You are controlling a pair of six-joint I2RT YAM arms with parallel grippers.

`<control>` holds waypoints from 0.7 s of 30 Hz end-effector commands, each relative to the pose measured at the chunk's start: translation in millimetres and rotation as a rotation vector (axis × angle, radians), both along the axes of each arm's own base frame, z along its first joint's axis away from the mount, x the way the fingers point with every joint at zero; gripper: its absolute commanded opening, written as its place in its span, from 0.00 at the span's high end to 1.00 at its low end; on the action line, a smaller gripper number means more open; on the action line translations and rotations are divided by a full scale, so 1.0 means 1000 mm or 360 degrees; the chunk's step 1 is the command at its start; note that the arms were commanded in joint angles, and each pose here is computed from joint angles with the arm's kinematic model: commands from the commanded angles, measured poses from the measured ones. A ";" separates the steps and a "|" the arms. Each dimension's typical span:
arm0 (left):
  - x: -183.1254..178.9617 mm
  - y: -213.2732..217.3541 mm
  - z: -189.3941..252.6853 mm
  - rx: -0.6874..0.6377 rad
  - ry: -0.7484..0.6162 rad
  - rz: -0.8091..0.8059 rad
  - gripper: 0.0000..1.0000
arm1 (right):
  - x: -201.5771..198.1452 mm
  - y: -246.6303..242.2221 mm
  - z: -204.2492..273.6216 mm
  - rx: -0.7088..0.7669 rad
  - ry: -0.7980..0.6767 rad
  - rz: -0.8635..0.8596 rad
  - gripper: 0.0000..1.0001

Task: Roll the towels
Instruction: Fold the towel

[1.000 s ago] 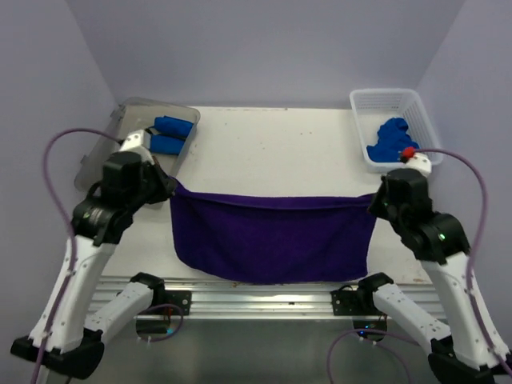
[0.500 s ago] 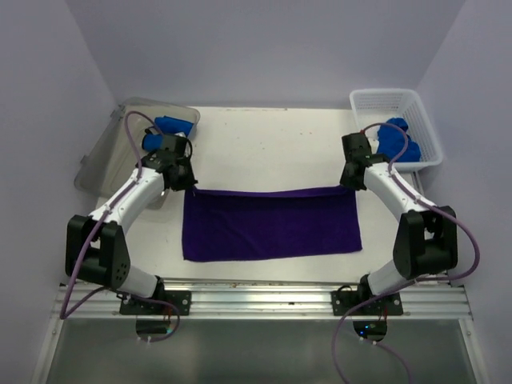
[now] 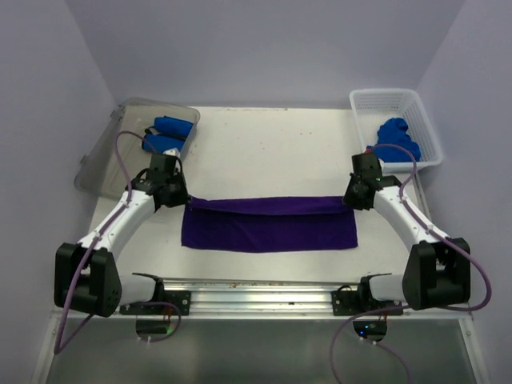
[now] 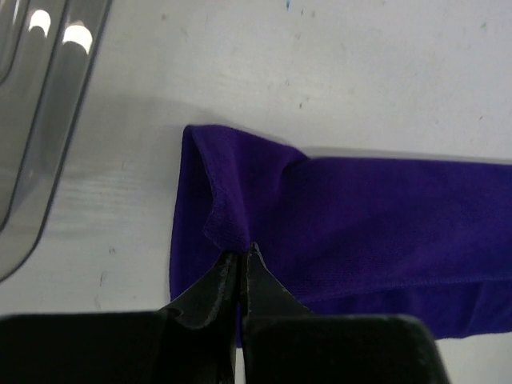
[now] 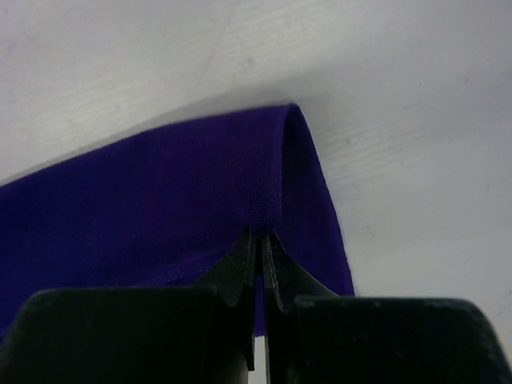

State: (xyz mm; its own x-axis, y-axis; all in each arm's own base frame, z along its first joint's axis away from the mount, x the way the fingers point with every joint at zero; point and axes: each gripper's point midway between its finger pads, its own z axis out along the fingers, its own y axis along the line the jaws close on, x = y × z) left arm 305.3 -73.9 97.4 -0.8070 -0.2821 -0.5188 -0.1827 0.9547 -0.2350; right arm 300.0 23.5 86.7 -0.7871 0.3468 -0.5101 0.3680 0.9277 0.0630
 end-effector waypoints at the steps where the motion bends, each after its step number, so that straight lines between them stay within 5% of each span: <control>1: -0.023 -0.005 -0.001 -0.0085 -0.0016 -0.0036 1.00 | -0.030 0.010 -0.006 0.0130 0.0026 -0.0010 1.00; 21: -0.075 -0.007 -0.004 -0.0304 0.0093 0.0293 1.00 | -0.091 0.001 -0.013 0.0163 0.0057 -0.0155 1.00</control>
State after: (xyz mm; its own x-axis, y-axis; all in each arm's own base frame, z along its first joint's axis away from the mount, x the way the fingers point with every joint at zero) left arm 238.2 -82.0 94.6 -0.7804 -0.4597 -0.4239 -0.3080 0.8726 -0.3792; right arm 223.1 28.9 74.9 -0.7720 0.4409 -0.4579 0.4190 0.8946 0.1551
